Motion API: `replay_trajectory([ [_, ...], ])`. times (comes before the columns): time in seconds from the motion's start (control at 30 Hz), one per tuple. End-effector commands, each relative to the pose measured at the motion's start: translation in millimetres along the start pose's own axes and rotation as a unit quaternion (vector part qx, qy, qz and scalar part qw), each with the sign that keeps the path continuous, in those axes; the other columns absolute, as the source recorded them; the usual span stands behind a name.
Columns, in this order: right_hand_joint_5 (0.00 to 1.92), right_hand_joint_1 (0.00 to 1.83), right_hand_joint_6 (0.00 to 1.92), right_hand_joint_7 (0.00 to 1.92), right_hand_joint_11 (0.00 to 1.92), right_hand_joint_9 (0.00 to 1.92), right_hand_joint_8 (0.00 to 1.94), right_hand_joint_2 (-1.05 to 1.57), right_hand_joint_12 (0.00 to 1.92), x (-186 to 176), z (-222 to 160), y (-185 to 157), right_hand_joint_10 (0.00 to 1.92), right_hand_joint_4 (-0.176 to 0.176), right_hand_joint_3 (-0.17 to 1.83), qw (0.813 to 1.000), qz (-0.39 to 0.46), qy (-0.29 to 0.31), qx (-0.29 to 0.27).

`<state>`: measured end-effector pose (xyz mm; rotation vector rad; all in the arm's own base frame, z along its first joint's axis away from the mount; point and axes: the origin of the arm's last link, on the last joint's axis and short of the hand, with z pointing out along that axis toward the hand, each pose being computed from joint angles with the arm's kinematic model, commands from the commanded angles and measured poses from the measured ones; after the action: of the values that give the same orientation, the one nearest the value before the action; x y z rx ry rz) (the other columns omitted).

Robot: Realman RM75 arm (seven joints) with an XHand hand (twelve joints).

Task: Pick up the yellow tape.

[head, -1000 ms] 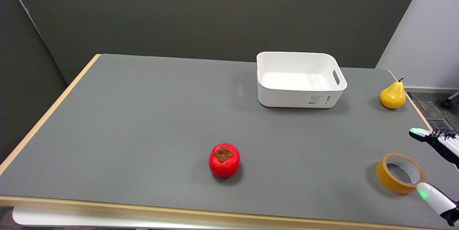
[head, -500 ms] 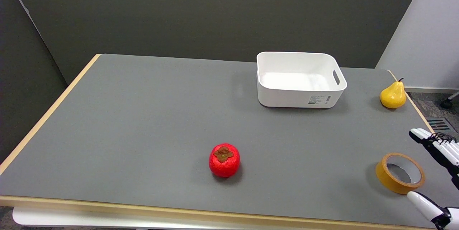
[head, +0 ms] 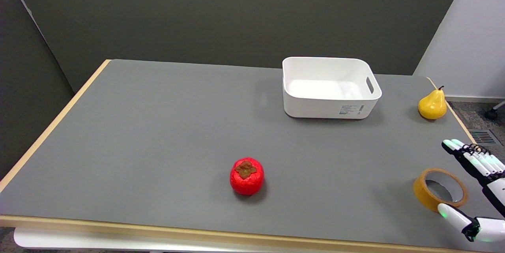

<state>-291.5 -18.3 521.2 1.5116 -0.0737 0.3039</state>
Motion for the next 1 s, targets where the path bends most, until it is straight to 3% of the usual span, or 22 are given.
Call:
replay_trajectory([
  [0.03, 0.00, 0.29, 0.14, 0.02, 0.03, 0.01, 0.18, 0.47, 1.05, -12.9, 7.6, 12.9, 0.51, 0.070, 0.92, 0.998, -0.037, -0.027, -0.030],
  [0.4, 0.00, 0.29, 0.13, 0.02, 0.03, 0.01, 0.18, 0.47, 1.05, -24.2, 3.9, 27.3, 0.50, 0.067, 0.91, 0.995, -0.052, -0.048, -0.071],
  [1.0, 0.00, 0.26, 0.14, 0.02, 0.03, 0.01, 0.18, 0.47, 1.05, -35.8, 5.3, 22.5, 0.51, 0.067, 0.91, 0.995, -0.042, -0.066, -0.064],
])
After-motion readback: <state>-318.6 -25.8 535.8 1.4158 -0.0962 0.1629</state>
